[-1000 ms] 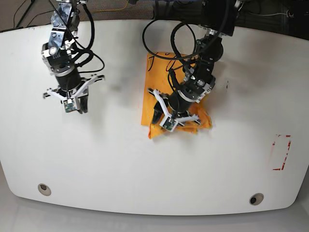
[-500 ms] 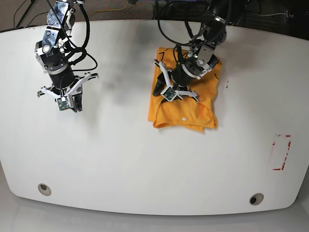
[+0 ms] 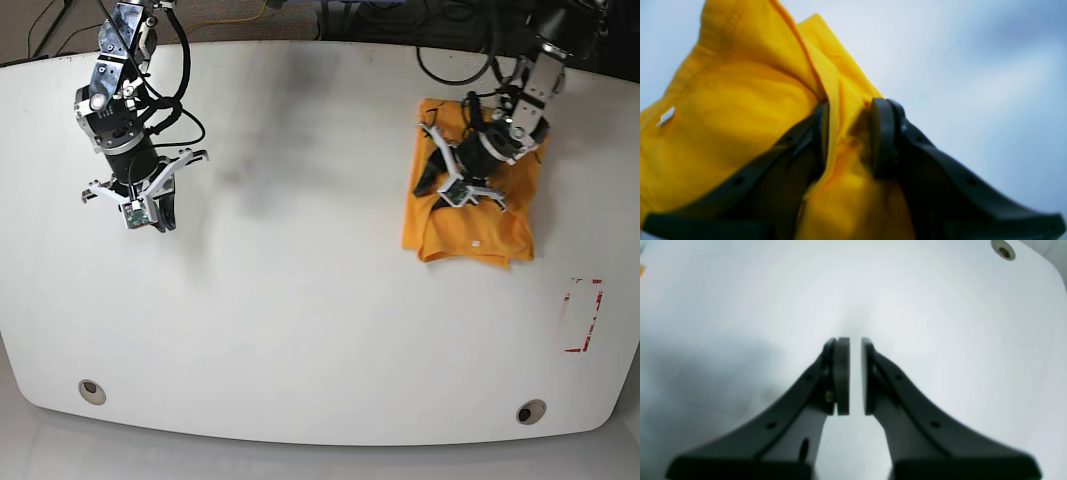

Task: Layout the t-shirt on the table in an organized manner, then fold the t-shirt properly
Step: 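Drag the folded shirt with the left gripper toward the table's side edge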

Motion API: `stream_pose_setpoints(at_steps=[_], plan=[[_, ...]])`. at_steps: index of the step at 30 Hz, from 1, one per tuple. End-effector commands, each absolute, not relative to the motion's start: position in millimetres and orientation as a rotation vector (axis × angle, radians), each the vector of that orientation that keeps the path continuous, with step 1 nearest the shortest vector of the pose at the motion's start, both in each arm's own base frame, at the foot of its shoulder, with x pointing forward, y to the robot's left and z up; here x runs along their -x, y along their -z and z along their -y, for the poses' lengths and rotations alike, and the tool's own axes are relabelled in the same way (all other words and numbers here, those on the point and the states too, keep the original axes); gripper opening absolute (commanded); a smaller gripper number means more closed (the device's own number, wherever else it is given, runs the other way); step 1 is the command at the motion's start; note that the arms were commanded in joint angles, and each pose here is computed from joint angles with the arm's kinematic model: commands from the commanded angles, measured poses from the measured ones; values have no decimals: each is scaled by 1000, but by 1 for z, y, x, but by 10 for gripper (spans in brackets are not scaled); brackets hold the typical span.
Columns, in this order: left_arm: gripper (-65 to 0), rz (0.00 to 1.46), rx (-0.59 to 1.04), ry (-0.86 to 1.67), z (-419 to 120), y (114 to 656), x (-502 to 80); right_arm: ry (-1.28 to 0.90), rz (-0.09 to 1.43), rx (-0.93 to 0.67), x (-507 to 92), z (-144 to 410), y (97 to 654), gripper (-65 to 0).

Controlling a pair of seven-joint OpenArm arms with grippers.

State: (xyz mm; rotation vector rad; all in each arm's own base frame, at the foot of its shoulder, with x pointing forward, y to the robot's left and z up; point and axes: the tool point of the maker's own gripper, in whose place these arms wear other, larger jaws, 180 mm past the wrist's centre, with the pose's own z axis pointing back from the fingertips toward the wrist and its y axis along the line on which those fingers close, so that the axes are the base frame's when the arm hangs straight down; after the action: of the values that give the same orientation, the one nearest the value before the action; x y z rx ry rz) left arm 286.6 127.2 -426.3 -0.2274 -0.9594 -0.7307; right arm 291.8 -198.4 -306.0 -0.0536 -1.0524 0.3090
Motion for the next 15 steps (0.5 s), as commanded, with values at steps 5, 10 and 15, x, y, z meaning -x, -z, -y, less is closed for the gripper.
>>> stream_pose_setpoints(at_steps=[5,10,15], plan=[[-485,633,109,781,-217,465,-241,-315,1100,63,-297,199,292,-598],[-485,569,73,746,-257,467,-234,-314,1100,62,-297,199,292,-598],[-485,525,45,717,-285,468,-227,-314,1102,63,-298,199,292,-598]])
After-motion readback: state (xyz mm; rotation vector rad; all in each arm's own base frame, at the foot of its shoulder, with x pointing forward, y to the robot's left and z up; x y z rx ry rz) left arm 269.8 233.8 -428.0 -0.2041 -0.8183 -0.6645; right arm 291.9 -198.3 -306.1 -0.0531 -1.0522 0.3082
